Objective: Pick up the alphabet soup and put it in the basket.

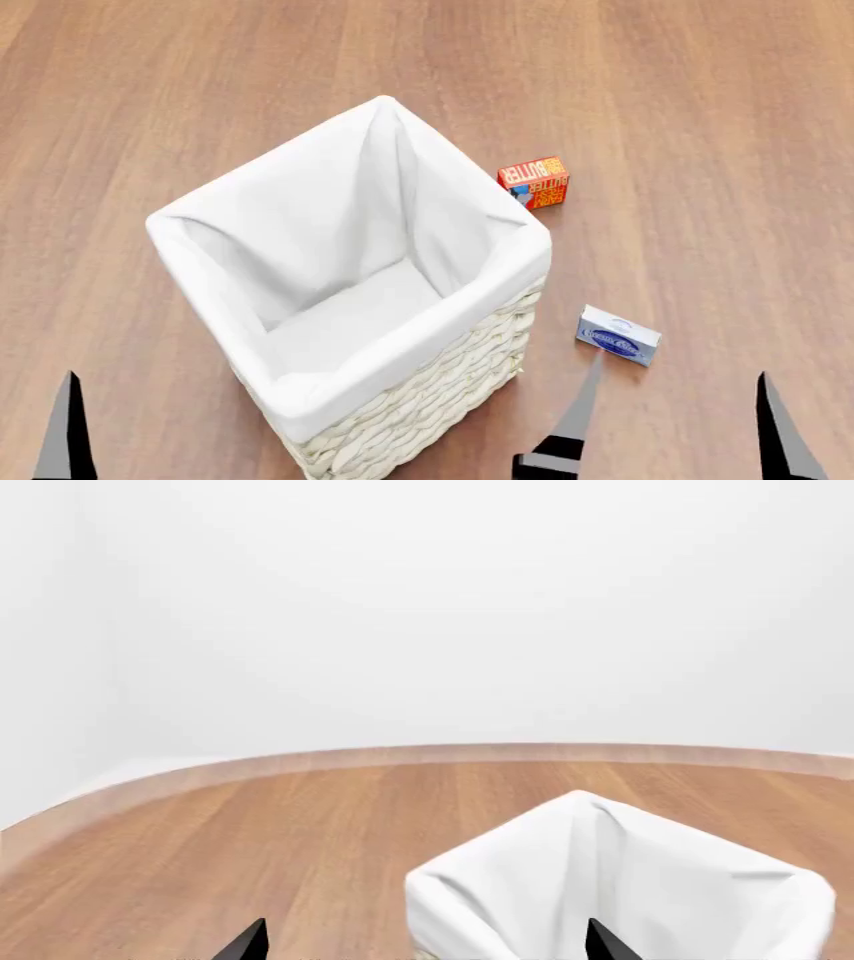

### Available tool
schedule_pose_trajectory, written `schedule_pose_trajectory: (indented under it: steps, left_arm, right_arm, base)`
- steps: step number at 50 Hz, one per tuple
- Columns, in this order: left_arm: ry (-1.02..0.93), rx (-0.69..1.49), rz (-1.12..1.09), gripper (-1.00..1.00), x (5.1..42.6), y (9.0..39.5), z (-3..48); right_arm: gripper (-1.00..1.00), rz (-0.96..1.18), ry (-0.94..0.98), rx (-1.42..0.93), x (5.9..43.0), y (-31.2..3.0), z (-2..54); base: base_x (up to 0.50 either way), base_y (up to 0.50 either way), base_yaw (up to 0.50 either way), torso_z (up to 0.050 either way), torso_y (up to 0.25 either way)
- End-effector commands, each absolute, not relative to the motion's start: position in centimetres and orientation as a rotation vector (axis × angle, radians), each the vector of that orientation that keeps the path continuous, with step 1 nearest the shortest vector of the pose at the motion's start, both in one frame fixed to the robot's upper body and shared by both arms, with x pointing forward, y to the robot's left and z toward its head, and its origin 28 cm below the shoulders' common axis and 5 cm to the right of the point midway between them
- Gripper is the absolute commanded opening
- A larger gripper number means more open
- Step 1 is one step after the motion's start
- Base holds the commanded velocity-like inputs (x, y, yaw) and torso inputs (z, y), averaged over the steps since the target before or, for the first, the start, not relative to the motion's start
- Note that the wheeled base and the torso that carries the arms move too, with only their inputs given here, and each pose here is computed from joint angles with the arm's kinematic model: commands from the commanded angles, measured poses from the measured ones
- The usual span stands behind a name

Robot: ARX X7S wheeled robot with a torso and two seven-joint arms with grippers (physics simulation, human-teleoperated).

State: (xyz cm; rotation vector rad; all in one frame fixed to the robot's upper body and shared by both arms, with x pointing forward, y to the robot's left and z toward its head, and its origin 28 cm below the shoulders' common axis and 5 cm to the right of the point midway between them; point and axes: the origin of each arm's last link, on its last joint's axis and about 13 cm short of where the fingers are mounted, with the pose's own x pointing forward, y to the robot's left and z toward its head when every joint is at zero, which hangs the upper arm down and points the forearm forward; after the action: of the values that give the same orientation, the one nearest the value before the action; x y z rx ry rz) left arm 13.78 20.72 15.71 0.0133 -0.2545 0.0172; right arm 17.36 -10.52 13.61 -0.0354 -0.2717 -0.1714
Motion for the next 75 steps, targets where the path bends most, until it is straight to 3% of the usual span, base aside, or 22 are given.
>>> schedule_pose_trajectory:
  steps: [1, 9, 31, 75]
  left_arm:
    - [-0.249, -0.002, 0.008, 1.00, 13.8, 20.7, 15.6]
    - [-0.252, -0.005, 0.015, 1.00, 13.6, 20.9, 15.8]
    - [-0.254, -0.012, 0.026, 1.00, 13.5, 21.0, 16.0]
    - [-0.241, -0.007, 0.032, 1.00, 13.6, 21.0, 16.0]
  right_arm:
    - [1.00, -0.302, -0.227, -0.059, 18.1, -11.4, 14.0]
    - [1.00, -0.538, -0.123, -0.070, 19.5, -12.5, 13.1]
    - [1.00, -0.686, 0.159, -0.005, 22.0, -13.7, 10.1]
    - [1.00, -0.639, 0.437, 0.230, 22.0, -12.7, 11.2]
  base:
    - [0.00, 0.00, 0.00, 0.000, 0.000]
    - [0.00, 0.00, 0.00, 0.000, 0.000]
    - [0.00, 0.00, 0.00, 0.000, 0.000]
    - [0.00, 0.00, 0.00, 0.000, 0.000]
